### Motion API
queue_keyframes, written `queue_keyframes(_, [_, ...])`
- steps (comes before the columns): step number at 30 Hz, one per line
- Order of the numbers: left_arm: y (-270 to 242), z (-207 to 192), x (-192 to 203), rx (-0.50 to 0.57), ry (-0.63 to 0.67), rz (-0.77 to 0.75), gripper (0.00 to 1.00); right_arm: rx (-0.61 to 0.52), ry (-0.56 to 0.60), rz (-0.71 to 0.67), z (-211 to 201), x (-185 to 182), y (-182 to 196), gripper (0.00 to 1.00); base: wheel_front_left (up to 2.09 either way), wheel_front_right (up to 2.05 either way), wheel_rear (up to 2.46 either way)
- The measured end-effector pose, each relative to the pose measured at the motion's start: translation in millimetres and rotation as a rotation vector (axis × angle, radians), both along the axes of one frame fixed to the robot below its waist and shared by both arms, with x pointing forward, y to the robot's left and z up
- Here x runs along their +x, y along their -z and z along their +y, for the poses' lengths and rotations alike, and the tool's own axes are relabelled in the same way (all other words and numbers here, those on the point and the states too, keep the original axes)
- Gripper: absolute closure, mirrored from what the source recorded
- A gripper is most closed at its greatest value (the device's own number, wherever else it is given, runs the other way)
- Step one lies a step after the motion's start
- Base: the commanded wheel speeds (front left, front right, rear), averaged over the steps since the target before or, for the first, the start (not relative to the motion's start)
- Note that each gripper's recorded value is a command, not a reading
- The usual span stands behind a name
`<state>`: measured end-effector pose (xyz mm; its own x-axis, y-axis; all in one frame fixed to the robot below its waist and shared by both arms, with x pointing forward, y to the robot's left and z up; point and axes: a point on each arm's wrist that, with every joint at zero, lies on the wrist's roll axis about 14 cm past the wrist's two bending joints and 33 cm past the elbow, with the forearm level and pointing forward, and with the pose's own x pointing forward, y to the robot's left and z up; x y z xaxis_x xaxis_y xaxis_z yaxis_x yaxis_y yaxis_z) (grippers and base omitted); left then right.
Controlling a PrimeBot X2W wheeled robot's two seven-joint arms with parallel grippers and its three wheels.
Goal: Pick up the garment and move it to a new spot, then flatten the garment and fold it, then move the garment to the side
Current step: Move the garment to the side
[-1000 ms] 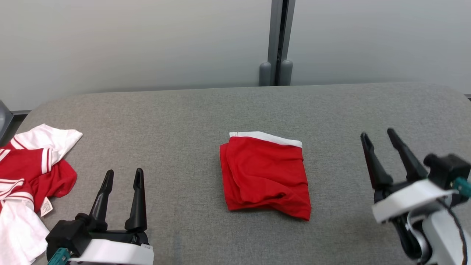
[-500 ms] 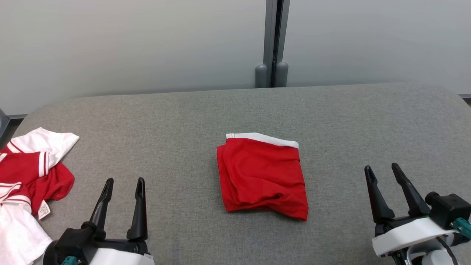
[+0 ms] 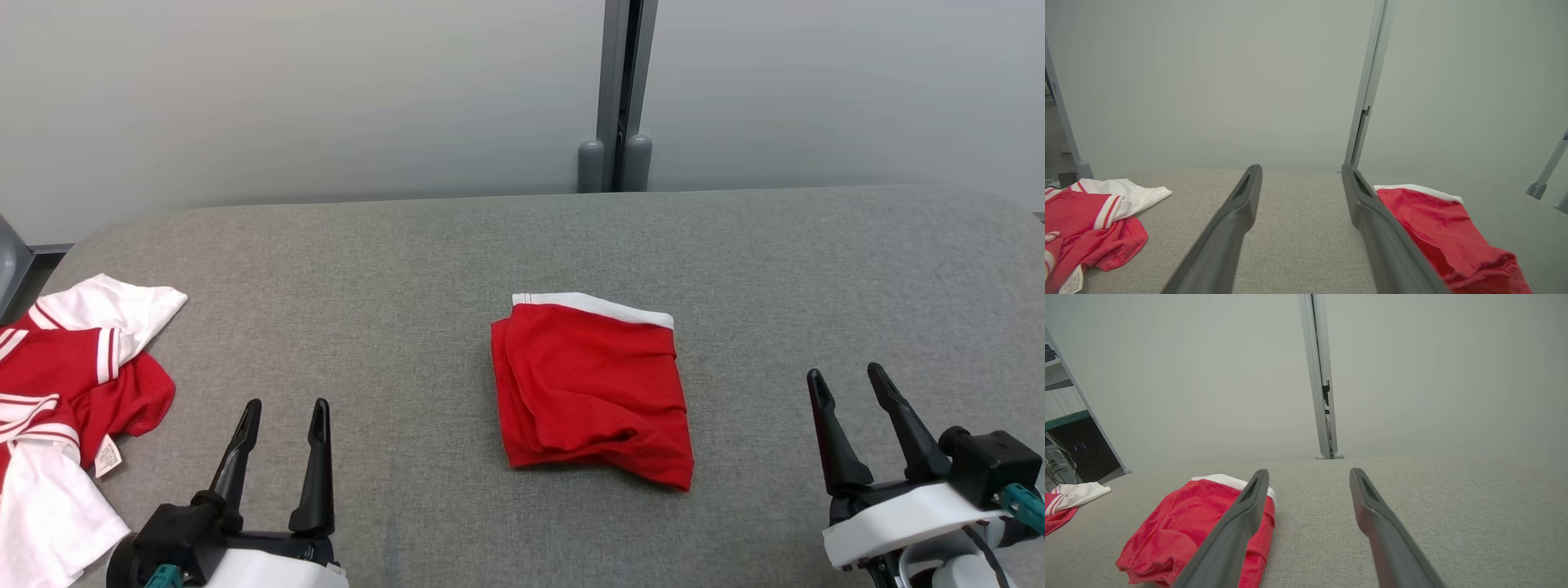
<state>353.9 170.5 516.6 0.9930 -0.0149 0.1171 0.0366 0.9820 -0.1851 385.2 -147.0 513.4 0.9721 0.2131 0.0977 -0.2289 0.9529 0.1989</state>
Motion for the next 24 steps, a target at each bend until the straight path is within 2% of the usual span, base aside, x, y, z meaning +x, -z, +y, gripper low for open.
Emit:
queue_keyframes(6, [-1,1,2,0.0,-0.003,-0.002,0.0,0.003,-0.035,0.018,12,5,3,0.0,0.0,0.0,0.0])
queue_keyframes(9, [1,0,4,-0.001,0.0,0.002,0.0,0.013,-0.065,0.081,23,16,11,0.0,0.0,0.0,0.0])
queue_keyframes(15, [2,0,8,-0.007,0.002,0.006,0.0,-0.033,-0.173,0.233,55,46,26,0.0,0.0,0.0,0.0])
queue_keyframes(21, [6,14,5,-0.016,-0.038,0.02,0.0,-0.049,-0.214,0.494,70,56,74,0.0,0.0,0.0,0.0])
queue_keyframes(24, [11,22,2,-0.015,-0.063,0.036,0.0,-0.049,-0.244,0.573,82,59,87,0.0,0.0,0.0,0.0])
